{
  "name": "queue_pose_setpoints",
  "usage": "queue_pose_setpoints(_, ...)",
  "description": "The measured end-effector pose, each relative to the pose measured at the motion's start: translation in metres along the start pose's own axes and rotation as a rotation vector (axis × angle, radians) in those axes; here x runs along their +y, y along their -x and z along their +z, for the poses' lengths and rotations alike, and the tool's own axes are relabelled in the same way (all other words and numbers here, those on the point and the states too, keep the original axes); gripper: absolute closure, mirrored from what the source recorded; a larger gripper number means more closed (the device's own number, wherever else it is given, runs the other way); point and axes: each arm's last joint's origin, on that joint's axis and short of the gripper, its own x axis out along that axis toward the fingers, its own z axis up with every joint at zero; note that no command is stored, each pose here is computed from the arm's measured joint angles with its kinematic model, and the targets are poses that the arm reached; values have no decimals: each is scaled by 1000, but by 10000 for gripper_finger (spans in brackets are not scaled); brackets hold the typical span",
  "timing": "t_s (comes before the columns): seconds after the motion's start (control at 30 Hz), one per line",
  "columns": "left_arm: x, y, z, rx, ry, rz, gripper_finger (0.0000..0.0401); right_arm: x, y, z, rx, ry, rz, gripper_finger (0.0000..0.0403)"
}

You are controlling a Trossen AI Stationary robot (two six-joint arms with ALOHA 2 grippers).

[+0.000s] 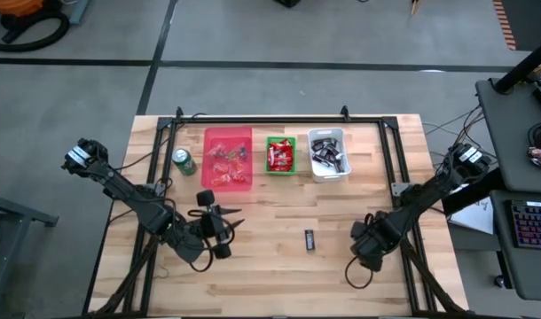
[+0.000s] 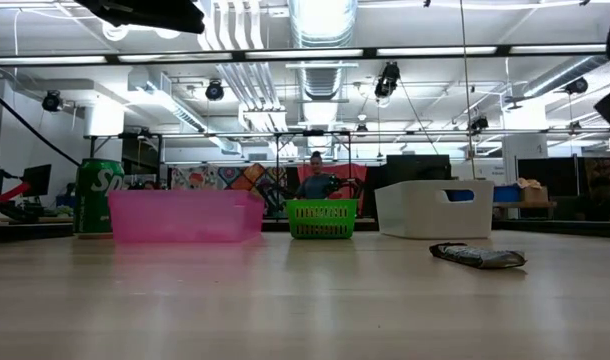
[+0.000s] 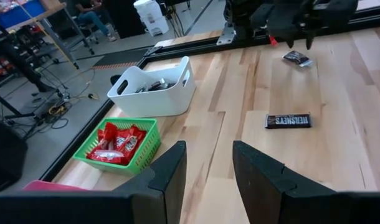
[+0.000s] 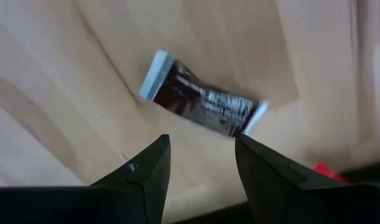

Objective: Sort candy
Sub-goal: Put the brown chocolate into the white bin

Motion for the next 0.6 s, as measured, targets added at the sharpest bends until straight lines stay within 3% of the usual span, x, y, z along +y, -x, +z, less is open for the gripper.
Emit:
queue_pose_setpoints(0.2,0,0,1,-5,9,0,285,2,-9,4,-33,180,-73,232)
queue_pose_setpoints(0.6,0,-1,1,-6,13,1,285,15,-39,17,7,224,-146,248)
